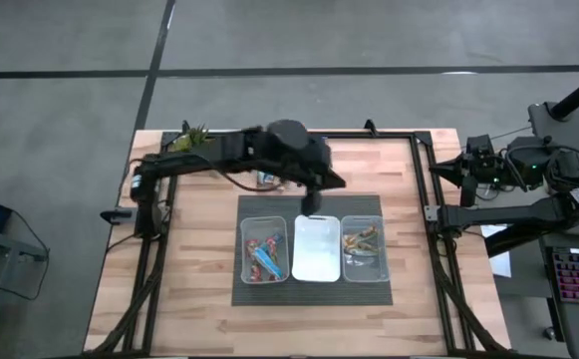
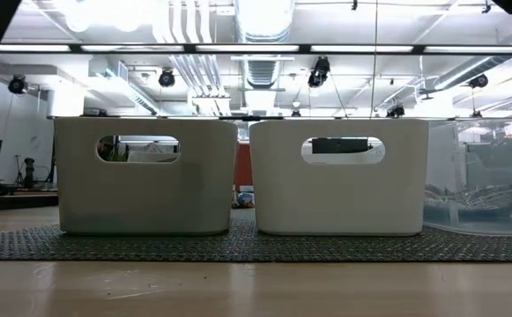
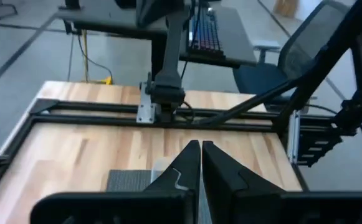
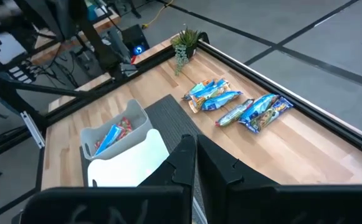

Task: Pick and place Granola Bars by type
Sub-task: Put the blue granola bar into the white bin

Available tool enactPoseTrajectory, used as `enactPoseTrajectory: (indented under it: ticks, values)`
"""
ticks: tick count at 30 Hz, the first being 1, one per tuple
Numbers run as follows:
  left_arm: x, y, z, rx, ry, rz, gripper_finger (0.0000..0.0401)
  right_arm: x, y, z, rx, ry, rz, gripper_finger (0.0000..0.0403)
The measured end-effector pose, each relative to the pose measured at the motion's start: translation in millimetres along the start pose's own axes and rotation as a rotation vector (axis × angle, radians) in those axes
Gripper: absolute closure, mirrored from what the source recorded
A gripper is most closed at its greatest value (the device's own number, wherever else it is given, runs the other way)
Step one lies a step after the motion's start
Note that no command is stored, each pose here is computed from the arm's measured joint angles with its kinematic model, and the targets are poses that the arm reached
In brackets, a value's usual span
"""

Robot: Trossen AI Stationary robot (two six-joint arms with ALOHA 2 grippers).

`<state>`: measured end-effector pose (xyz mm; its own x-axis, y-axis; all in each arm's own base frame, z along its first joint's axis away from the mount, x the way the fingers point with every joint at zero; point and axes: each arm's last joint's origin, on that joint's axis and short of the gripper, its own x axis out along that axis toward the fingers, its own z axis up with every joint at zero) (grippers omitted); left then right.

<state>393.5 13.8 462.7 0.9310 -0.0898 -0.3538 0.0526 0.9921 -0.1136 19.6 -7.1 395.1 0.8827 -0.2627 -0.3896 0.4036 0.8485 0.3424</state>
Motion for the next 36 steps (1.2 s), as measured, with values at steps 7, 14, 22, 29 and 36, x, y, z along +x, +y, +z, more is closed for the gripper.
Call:
enactPoseTrajectory:
  ticks: [7, 14, 22, 29, 36]
  values:
    - [-58, -9, 19, 0.031, -0.081, 0.0, 0.0401, 0, 0, 0, -0.001, 0.0, 0.0, 0.0394]
    - [-102, -14, 21, 0.073, -0.07, 0.054, 0.0401, 0, 0, 0, 0.0, 0.0, 0.001, 0.0394]
    - [-115, -15, 20, 0.074, -0.08, 0.076, 0.0401, 1, 0, 0, 0.0, 0.002, 0.0, 0.0394]
    - [-115, -16, 5, 0.059, -0.143, 0.035, 0.0401, 3, 0, -2, 0.002, 0.009, -0.003, 0.0394]
    - [-130, -12, -34, 0.049, -0.25, 0.038, 0.0401, 8, 0, -4, 0.0, 0.018, -0.008, 0.0394]
